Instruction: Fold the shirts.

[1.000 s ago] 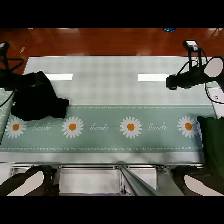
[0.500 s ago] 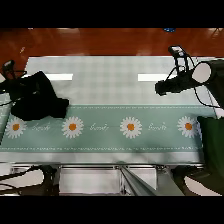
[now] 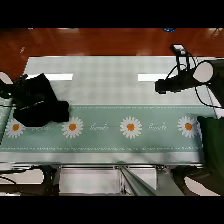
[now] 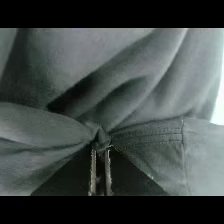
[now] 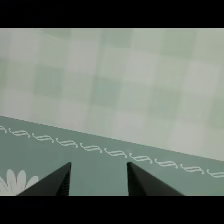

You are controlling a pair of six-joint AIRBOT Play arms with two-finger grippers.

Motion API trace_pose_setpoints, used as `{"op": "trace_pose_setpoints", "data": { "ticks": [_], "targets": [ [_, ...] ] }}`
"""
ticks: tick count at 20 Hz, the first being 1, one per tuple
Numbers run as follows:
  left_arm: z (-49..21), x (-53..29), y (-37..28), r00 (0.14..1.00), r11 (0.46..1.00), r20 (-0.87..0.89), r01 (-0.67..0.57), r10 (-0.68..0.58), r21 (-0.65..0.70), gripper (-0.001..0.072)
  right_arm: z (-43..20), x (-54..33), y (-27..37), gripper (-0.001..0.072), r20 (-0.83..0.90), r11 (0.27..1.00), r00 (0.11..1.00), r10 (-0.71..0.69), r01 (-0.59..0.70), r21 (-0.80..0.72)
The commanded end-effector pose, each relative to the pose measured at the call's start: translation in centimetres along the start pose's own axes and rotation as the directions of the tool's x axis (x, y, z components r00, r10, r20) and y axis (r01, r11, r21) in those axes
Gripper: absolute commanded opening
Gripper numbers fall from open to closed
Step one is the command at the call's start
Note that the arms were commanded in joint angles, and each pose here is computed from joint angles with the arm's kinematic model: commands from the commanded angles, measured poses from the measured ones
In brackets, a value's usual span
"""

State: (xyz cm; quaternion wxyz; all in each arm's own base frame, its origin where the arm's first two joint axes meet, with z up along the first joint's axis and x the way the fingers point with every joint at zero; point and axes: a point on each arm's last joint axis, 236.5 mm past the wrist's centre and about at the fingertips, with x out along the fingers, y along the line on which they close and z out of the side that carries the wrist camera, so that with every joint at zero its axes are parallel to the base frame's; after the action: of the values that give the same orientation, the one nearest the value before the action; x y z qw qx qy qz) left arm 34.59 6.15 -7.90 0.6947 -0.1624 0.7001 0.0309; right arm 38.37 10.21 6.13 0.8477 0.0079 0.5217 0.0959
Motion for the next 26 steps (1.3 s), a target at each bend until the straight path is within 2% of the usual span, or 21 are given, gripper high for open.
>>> {"op": "trace_pose_setpoints", "data": {
  "ticks": [1, 4, 6, 11, 16, 18, 20, 23, 25, 26],
  "targets": [
    [3.0, -6.3, -5.8, 0.961, 0.979, 0.189, 0.192, -0.202, 0.068, 0.0028, 2.6, -4.6, -0.4, 0.0407, 0.132, 1.0, 0.991, -0.03, 0.031, -0.004],
    [6.0, -18.9, -11.9, 0.789, 0.921, 0.475, 0.336, -0.39, 0.198, 0.0028, 4.7, -11.2, -0.8, 0.0407, 0.298, 0.998, 0.953, -0.056, 0.057, 0.004],
    [5.2, -28.1, -15.5, 0.641, 0.871, 0.59, 0.365, -0.492, 0.329, 0.0028, 4.6, -14.7, -0.6, 0.0407, 0.37, 0.999, 0.928, -0.048, 0.05, 0.004],
    [-1.6, -45.3, -21.6, 0.339, 0.784, 0.708, 0.219, -0.62, 0.581, 0.0027, 2.8, -20.4, -0.4, 0.0407, 0.461, 0.999, 0.887, -0.034, 0.027, 0.022],
    [-8.2, -55.0, -26.0, 0.111, 0.691, 0.682, 0.151, -0.722, 0.707, 0.0027, 1.7, -23.3, 0.5, 0.0407, 0.51, 1.0, 0.86, 0.007, -0.018, 0.017],
    [-9.9, -55.8, -27.4, 0.092, 0.646, 0.641, 0.175, -0.762, 0.743, 0.0027, 1.4, -23.7, 0.6, 0.0407, 0.515, 1.0, 0.857, 0.01, -0.021, 0.016],
    [-12.1, -54.7, -30.4, 0.109, 0.54, 0.53, 0.225, -0.841, 0.811, 0.0028, 1.1, -24.2, 0.6, 0.0407, 0.522, 1.0, 0.853, 0.011, -0.022, 0.015],
    [-14.2, -51.0, -35.0, 0.157, 0.412, 0.382, 0.276, -0.911, 0.868, 0.0027, 1.0, -24.7, 0.6, 0.0406, 0.533, 1.0, 0.846, 0.013, -0.024, 0.014],
    [-15.1, -47.2, -37.7, 0.204, 0.355, 0.302, 0.324, -0.931, 0.877, 0.0027, 0.9, -24.8, 0.6, 0.0407, 0.531, 1.0, 0.847, 0.013, -0.024, 0.014],
    [-15.2, -45.1, -38.7, 0.228, 0.343, 0.277, 0.345, -0.934, 0.874, 0.0028, 0.7, -24.7, 0.6, 0.0407, 0.525, 1.0, 0.851, 0.012, -0.023, 0.014]
  ]
}}
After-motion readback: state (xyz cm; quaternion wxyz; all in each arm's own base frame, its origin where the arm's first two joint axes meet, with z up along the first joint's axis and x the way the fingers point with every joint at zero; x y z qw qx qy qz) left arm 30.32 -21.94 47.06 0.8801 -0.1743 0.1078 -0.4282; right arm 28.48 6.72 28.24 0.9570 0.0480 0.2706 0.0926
